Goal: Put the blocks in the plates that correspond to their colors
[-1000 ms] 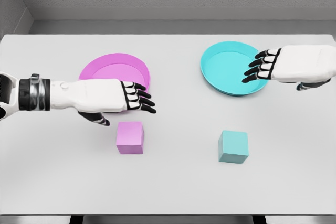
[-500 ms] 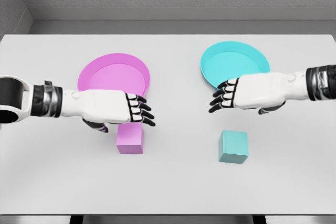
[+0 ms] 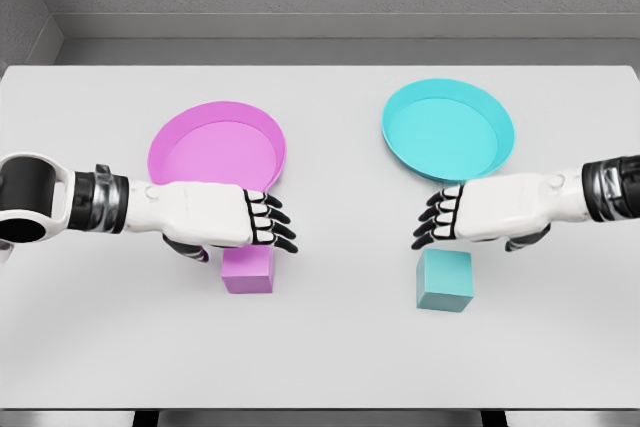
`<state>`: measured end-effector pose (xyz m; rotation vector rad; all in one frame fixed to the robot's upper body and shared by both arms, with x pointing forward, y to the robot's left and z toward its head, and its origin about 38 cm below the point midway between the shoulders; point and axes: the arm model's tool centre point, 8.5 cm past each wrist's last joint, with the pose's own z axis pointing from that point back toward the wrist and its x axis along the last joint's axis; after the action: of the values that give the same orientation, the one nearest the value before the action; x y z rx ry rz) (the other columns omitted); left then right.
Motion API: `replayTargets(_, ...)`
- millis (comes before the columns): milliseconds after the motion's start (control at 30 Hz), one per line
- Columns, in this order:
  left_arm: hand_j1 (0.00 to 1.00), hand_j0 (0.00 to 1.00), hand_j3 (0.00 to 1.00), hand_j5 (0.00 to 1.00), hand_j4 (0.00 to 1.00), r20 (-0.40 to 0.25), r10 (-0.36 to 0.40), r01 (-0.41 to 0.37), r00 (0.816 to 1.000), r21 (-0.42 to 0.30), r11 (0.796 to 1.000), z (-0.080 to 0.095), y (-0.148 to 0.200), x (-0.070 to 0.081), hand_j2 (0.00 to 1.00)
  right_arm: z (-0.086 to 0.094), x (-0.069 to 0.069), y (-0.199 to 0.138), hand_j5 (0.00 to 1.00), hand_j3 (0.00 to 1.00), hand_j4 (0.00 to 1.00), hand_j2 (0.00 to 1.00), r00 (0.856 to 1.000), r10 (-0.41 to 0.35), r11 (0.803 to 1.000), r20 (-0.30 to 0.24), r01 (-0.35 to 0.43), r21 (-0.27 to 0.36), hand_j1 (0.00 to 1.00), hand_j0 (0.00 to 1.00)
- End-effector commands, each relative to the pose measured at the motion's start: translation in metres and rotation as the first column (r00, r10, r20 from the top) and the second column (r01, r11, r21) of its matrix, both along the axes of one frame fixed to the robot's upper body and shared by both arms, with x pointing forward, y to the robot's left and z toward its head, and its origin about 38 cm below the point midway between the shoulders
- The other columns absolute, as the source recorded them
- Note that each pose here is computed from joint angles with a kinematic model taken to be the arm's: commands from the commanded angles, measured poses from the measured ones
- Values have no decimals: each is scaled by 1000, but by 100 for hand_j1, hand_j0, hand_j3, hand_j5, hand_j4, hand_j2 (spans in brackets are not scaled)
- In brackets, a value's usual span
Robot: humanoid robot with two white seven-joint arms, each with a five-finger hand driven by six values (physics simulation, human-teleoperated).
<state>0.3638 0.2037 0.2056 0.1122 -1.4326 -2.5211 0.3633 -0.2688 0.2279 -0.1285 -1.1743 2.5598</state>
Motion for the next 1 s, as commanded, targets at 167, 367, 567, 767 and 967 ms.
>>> replayTargets(167,100,100,100,100,100,7,-1,1,1000,38,999,-8,2,-1,100,-13,-7,1,100,100,100,100,999,9,1000,-42,-10,-15,100,100)
replayTargets(367,100,100,100,100,100,2,-7,7,1000,69,998,-19,2,-5,100,-11,-6,3,100,100,100,100,999,13,1000,-38,-14,-12,100,100)
replayTargets(567,100,100,100,100,100,20,-10,9,1000,88,996,-20,2,-5,100,-19,-9,7,100,100,100,100,998,25,1000,-59,-26,-15,100,100)
replayTargets(767,100,100,100,100,100,10,-23,22,1000,83,996,-24,-4,-7,100,-29,-13,17,100,100,100,100,995,53,999,-87,-54,-10,100,100)
replayTargets(967,99,99,99,99,99,7,-31,30,999,78,997,-25,-8,-8,99,-39,-18,14,100,100,100,100,992,52,998,-118,-55,-22,100,100)
